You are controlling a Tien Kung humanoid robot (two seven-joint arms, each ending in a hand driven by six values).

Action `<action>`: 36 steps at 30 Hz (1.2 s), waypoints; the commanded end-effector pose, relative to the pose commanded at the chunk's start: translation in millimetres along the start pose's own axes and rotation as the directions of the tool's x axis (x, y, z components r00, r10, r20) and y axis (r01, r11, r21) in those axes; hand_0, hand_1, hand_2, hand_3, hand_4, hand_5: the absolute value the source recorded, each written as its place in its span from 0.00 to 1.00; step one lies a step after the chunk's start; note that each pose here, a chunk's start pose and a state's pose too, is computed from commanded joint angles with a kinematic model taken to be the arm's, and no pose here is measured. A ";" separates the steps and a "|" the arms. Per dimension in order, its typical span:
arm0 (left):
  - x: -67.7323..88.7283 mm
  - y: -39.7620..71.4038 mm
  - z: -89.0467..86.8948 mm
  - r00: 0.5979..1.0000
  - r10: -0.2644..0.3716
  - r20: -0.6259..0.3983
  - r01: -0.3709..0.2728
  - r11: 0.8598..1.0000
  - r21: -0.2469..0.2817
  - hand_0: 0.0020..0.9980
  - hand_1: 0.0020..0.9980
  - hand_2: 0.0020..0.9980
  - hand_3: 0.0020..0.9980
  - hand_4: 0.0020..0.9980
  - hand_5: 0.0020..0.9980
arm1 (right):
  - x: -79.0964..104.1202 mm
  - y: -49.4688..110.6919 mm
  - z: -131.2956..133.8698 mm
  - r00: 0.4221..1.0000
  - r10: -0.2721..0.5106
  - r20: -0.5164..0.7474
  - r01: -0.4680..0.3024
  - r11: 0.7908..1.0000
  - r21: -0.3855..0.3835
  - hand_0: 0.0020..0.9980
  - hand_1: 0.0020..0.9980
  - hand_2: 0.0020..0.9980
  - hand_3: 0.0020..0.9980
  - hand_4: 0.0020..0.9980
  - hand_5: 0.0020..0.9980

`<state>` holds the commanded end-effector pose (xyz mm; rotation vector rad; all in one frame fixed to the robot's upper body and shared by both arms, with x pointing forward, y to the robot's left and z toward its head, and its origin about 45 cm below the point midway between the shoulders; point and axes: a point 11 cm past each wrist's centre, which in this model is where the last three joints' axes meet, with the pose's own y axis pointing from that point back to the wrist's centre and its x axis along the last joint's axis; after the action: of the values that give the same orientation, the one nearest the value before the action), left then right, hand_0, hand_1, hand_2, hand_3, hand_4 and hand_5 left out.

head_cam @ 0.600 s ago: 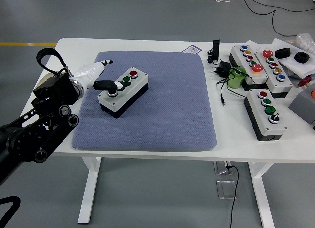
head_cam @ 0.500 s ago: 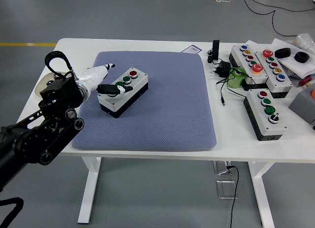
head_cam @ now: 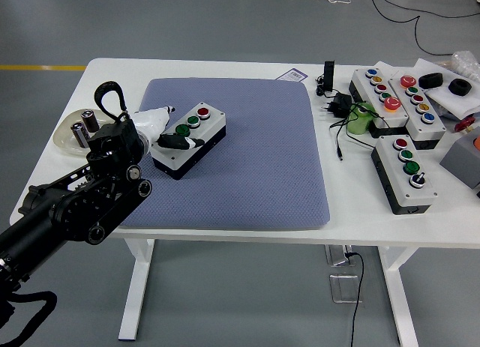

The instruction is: Pick up the button,place it on the desk,press the button,press the button

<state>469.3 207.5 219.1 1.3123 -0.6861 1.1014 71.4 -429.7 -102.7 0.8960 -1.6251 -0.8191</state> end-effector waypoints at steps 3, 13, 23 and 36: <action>-1.3 -2.0 1.4 1.000 0.000 0.005 0.000 1.000 0.013 0.92 1.00 1.00 1.00 1.00 0.60 | 0.3 0.0 -0.4 1.000 0.001 0.000 -0.001 1.000 0.001 0.67 0.60 0.65 0.67 0.31 0.32; -0.8 -7.2 14.0 0.999 -0.001 0.054 -0.001 0.999 0.034 0.88 0.98 1.00 1.00 1.00 0.53 | 1.2 -0.2 -1.9 1.000 0.004 -0.002 -0.004 1.000 0.004 0.67 0.60 0.65 0.67 0.31 0.32; -3.3 -13.6 28.4 0.994 -0.027 0.109 0.021 0.998 0.052 0.62 0.80 0.88 1.00 0.98 0.25 | 2.7 -0.4 -2.9 1.000 0.007 -0.012 -0.007 1.000 0.007 0.67 0.60 0.65 0.66 0.31 0.32; -9.8 -21.7 15.3 0.990 -0.038 0.135 0.023 0.994 0.108 0.47 0.57 0.62 0.87 0.75 0.03 | 5.1 -0.7 -3.8 1.000 0.015 -0.020 -0.015 1.000 0.010 0.67 0.60 0.64 0.66 0.31 0.32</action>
<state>488.2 192.4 204.4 1.4955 -0.7138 1.0421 74.4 -434.8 -100.2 0.8953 -1.6181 -0.7905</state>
